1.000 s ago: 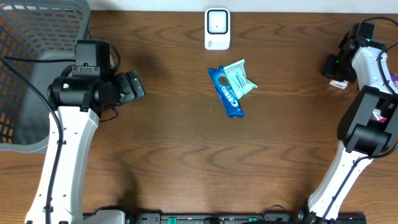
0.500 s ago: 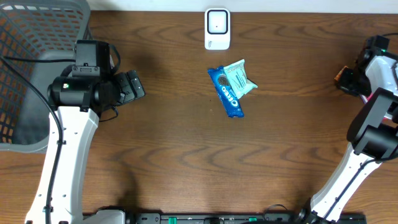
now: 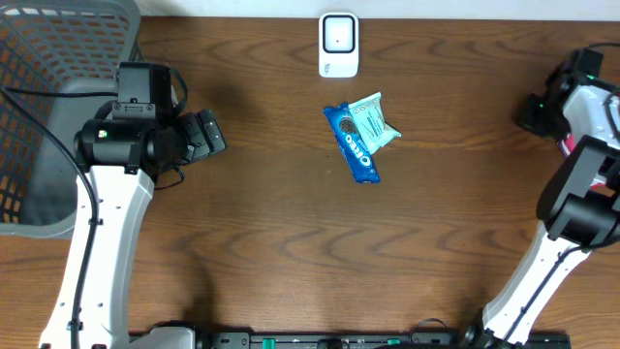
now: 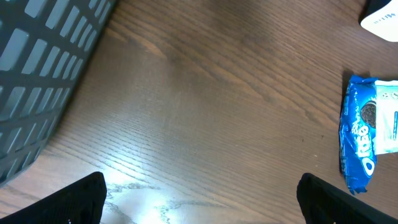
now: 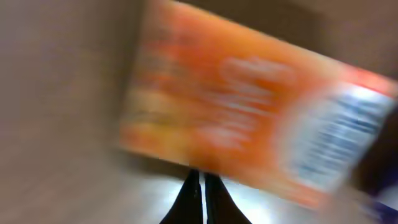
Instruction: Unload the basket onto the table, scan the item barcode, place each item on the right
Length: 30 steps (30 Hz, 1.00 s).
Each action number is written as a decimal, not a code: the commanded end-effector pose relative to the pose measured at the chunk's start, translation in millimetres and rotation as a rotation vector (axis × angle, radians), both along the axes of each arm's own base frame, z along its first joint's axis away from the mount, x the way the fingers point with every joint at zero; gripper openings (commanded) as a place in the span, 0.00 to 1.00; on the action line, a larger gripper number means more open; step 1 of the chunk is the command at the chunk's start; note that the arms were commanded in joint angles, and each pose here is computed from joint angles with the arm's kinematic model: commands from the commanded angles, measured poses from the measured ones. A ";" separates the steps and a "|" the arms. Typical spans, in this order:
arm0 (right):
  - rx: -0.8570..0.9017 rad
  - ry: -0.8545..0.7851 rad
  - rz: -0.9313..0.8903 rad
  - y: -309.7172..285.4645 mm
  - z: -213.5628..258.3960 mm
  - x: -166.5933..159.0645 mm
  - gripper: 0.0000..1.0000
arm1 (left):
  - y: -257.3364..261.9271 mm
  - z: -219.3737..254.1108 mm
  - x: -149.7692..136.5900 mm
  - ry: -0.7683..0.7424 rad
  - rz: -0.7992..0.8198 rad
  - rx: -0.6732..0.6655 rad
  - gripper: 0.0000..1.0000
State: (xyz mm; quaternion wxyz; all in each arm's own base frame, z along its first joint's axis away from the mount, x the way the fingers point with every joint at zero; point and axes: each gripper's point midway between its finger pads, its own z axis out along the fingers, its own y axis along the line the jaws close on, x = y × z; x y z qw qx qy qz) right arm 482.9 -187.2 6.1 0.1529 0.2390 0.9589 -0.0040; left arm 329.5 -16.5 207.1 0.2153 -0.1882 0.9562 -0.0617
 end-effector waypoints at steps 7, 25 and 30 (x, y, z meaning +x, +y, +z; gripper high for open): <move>0.089 -0.149 0.130 48.8 25.2 36.5 0.02 | 2.8 0.6 1.1 -0.001 0.009 0.010 0.98; -0.138 -0.162 0.043 6.9 9.7 39.3 0.04 | 2.8 0.6 1.1 -0.001 0.009 0.010 0.98; -0.188 -0.146 0.020 -1.1 -3.8 31.4 0.01 | 2.8 0.6 1.1 -0.001 0.009 0.010 0.98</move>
